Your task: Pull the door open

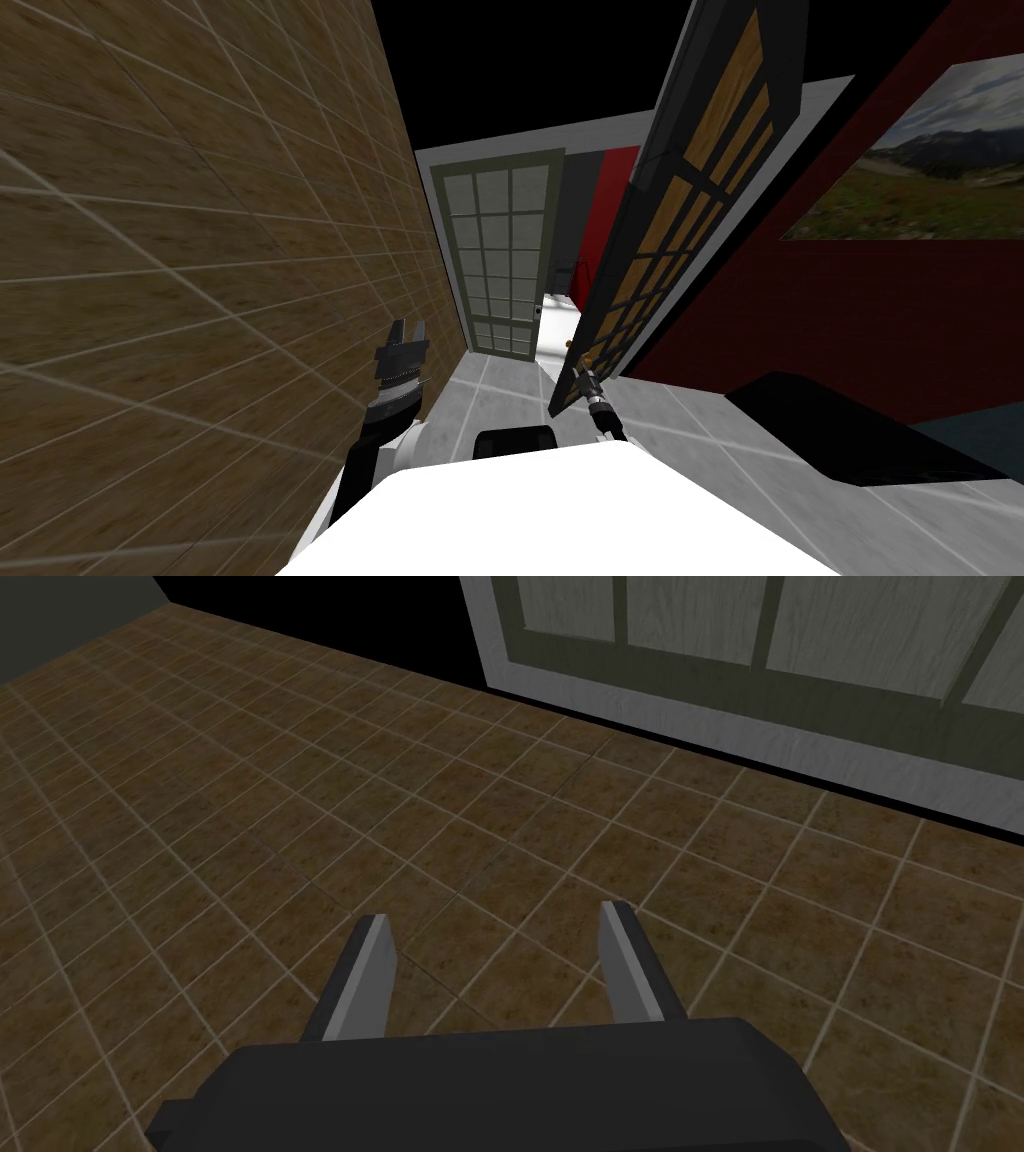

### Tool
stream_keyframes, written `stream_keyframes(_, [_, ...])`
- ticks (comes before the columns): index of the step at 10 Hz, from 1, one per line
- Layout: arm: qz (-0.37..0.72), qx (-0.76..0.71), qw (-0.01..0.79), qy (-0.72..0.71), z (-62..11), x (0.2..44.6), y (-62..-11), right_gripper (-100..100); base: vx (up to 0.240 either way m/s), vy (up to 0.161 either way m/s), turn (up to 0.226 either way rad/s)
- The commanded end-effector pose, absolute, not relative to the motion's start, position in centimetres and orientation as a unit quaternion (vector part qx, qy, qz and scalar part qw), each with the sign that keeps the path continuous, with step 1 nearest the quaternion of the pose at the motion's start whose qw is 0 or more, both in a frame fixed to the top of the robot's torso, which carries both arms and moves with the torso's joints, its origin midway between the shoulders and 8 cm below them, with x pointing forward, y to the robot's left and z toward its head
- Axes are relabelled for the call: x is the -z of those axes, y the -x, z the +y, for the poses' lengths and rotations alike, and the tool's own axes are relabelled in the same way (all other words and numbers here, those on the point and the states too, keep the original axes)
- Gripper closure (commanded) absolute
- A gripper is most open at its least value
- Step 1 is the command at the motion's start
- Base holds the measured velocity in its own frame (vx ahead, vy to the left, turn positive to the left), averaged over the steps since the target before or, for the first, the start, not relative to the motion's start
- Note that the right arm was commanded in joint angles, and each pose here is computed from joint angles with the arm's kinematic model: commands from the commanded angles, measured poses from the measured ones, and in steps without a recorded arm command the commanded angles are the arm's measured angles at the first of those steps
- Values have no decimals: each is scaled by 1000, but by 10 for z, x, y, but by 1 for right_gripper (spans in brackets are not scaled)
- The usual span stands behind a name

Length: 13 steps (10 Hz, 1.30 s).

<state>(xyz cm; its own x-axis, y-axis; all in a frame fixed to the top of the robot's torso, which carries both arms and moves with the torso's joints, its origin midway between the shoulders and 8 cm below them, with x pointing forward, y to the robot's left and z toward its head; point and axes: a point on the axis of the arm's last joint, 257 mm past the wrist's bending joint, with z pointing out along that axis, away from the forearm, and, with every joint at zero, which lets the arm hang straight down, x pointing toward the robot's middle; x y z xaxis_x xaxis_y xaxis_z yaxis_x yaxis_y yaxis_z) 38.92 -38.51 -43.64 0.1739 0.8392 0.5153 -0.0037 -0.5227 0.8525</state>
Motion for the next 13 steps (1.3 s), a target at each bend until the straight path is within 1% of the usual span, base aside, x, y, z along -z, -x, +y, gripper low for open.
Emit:
stream_keyframes(1, [303,-557,387,-669,-409,431,-391,-100,-18,-28,-23])
stream_keyframes(2, [302,-567,392,-659,-408,419,-399,-100,-18,-2,-36])
stream_keyframes(4, [303,-557,387,-669,-409,431,-391,-100,3,9,23])
stream_keyframes(5, [294,-566,375,-673,-406,430,-393,-100,-38,-13,48])
stream_keyframes(9, [272,-585,350,-679,-400,427,-399,-100,-67,-61,68])
stream_keyframes(11, [272,-585,350,-679,-400,427,-399,-100,-9,-8,7])
stream_keyframes(13, [256,-600,327,-683,-394,425,-404,-100,-64,-46,72])
